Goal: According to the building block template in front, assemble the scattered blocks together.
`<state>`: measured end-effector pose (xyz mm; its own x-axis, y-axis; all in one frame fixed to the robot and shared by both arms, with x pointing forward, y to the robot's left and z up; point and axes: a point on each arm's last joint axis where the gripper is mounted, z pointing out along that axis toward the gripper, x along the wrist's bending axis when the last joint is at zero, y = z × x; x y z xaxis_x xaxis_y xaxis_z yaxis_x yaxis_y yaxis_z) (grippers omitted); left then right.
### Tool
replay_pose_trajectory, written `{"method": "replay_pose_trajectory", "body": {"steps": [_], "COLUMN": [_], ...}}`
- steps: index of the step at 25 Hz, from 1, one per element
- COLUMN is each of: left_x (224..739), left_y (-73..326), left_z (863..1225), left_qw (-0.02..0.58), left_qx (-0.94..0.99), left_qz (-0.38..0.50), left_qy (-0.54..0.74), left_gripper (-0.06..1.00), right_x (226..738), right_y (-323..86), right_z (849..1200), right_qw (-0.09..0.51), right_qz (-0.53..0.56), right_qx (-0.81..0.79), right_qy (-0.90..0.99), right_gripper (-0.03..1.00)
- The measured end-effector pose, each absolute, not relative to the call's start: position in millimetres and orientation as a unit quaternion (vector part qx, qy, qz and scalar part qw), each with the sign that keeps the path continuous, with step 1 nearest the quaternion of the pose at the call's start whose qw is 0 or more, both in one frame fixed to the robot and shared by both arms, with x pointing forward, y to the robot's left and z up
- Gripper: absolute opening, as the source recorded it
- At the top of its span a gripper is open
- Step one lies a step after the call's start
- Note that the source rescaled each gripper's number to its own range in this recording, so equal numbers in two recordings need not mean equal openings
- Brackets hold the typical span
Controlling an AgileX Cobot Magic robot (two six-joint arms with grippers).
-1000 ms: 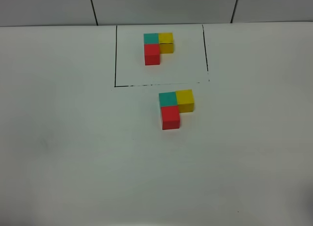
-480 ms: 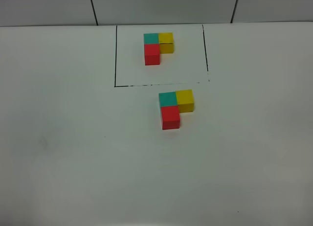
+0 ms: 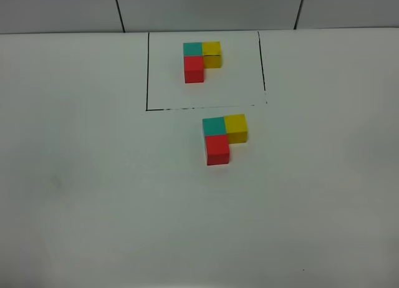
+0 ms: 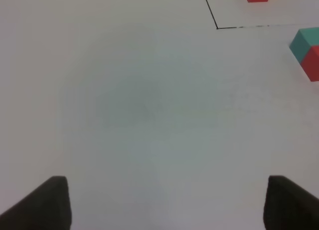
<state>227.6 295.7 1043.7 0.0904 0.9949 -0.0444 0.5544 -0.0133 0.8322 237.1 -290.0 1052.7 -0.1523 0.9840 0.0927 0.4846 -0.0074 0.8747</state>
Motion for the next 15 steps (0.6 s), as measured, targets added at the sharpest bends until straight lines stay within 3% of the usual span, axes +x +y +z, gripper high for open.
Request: {"method": "replay_pose_trajectory", "body": {"steps": [15], "left_x": [227.6], "left_y": [295.7], "left_z": [1043.7], "left_qw": [0.362], "left_qx": [0.644], "left_qz": [0.304], "left_qy": [0.602], "left_gripper": [0.71], "right_x": [235.0], "right_y": [-290.2], "right_z": [1052.8], "right_qw": [0.304], "right_qz": [0.419], "right_qx": [0.576], "right_qy": [0.632], "right_gripper": [0.75]}}
